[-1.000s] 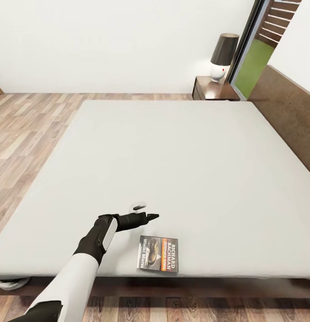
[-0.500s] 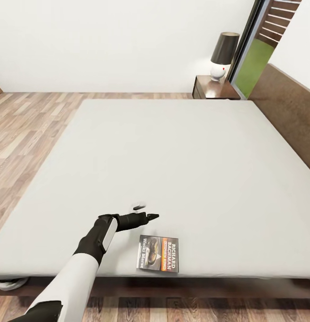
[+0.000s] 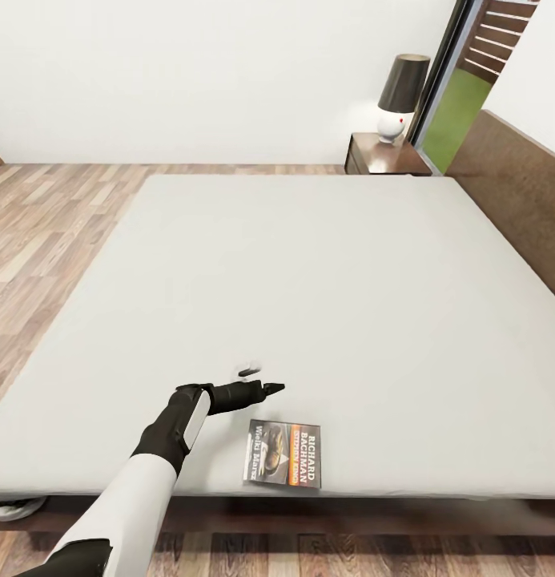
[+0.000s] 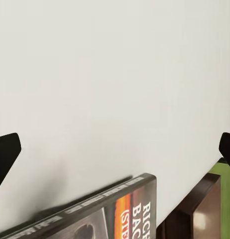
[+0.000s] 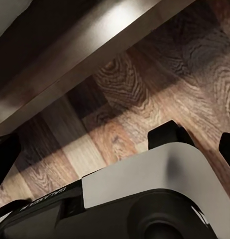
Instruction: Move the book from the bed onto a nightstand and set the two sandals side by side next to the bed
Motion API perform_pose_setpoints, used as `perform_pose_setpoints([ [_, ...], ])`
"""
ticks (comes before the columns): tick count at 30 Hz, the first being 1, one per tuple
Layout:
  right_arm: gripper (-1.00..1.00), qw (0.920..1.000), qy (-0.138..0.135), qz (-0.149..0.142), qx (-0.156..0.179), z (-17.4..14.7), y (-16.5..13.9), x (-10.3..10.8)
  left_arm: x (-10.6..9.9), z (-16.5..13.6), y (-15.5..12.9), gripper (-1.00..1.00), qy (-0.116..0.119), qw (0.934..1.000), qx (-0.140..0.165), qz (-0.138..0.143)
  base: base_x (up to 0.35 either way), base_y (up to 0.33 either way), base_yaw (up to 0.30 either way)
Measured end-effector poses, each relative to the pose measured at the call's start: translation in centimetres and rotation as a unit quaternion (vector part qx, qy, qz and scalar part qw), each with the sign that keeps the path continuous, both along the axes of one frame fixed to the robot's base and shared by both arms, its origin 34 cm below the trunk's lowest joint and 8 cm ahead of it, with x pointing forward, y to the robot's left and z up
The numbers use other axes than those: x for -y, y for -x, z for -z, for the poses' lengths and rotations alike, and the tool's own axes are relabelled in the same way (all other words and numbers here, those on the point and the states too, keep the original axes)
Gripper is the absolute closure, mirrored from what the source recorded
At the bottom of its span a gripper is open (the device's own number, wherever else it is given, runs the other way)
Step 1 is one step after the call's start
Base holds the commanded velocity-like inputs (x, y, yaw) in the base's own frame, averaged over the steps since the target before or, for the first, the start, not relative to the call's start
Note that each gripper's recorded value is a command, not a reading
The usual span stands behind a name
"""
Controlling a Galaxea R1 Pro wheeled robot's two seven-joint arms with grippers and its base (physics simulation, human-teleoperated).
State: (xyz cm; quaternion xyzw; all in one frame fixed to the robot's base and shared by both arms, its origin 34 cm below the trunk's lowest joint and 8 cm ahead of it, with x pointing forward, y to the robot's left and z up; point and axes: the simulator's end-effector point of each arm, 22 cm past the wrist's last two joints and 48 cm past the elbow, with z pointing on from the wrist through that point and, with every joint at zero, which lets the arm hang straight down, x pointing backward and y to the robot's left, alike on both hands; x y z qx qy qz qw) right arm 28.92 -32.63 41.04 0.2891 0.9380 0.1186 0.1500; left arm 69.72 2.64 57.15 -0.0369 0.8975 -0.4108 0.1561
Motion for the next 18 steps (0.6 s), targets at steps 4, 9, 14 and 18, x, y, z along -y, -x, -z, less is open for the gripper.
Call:
perform_pose_setpoints([
  [4, -1.00, 1.0000, 0.000, 0.000, 0.000, 0.2, 0.0, 0.0, 0.0, 0.2, 0.0, -1.00, 0.000, 1.0000, 0.000, 0.000, 0.000, 0.000, 0.000],
  [9, -1.00, 1.0000, 0.000, 0.000, 0.000, 1.0, 0.0, 0.0, -0.1, 1.1, 0.1, -1.00, 0.000, 1.0000, 0.000, 0.000, 0.000, 0.000, 0.000],
  [14, -1.00, 1.0000, 0.000, 0.000, 0.001, 1.6, 0.1, 0.0, -0.1, 1.6, 0.1, -1.00, 0.000, 1.0000, 0.000, 0.000, 0.000, 0.000, 0.000],
  [18, -1.00, 1.0000, 0.000, 0.000, 0.000, 1.8, 0.1, 0.0, -0.1, 1.8, 0.1, -1.00, 0.000, 1.0000, 0.000, 0.000, 0.000, 0.000, 0.000],
])
